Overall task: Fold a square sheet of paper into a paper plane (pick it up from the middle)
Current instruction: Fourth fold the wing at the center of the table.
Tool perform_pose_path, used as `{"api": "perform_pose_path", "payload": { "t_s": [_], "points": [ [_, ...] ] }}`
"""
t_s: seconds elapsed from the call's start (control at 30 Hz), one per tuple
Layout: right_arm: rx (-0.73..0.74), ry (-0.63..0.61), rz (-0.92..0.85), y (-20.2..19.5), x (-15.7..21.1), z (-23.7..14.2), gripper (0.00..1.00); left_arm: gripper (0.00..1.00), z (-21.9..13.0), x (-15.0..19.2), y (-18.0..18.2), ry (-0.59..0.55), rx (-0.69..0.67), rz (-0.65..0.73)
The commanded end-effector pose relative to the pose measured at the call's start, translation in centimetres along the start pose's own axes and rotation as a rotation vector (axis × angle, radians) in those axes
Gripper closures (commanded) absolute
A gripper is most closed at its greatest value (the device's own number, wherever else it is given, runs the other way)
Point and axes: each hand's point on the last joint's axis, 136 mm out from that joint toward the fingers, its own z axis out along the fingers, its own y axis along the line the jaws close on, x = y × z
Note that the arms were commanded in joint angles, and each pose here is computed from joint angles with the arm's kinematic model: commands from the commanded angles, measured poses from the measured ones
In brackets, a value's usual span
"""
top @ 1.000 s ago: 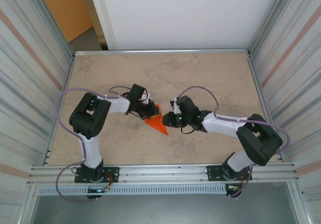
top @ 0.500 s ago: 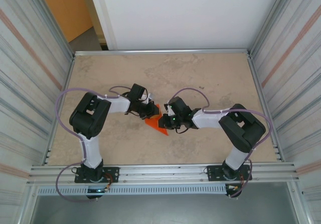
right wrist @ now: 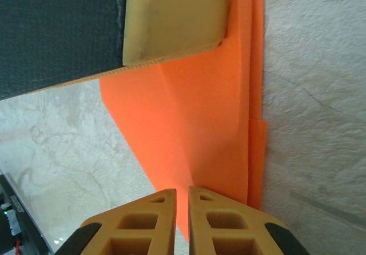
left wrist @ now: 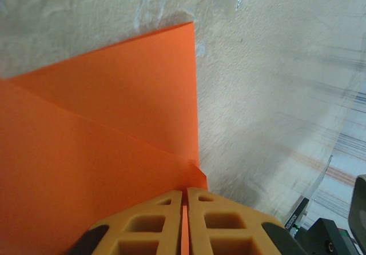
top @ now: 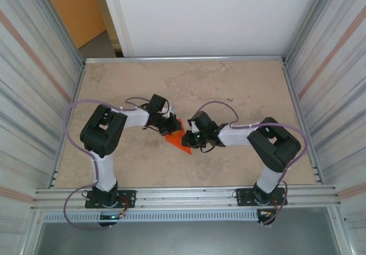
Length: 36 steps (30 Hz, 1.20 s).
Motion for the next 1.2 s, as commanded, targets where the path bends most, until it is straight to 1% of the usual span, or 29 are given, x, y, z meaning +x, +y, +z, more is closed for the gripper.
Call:
{"api": "perform_pose_path", "payload": {
  "t_s": [0.0,0.17,0.6,0.8,0.97,1.03,1.17],
  "points": [
    [0.057,0.009,0.006,-1.4,0.4,-0.2,0.86,0.88,1.3,2.0,4.6,0.058,-0.164,-0.083],
    [0.074,0.002,-0.009,-1.3,0.2,-0.7,0.86,0.88,1.3,2.0,5.3,0.063,-0.203,-0.098],
    [0.117,0.037,-0.003,-2.5,1.0,-0.6,0.87,0.88,1.4,2.2,6.4,0.077,-0.262,-0.128],
    [0.117,0.073,-0.015,-2.4,2.0,-1.1,0.87,0.89,1.4,2.3,7.0,0.084,-0.279,-0.14],
    [0.148,0.102,-0.027,-3.0,3.1,-1.8,0.87,0.89,1.6,2.5,7.3,0.089,-0.291,-0.147],
    [0.157,0.094,-0.037,-2.9,3.1,-2.2,0.86,0.89,1.6,2.5,7.3,0.09,-0.291,-0.147],
    [0.164,0.028,-0.08,-1.8,2.2,-3.5,0.77,0.89,1.6,2.4,7.2,0.091,-0.286,-0.145]
  ]
}}
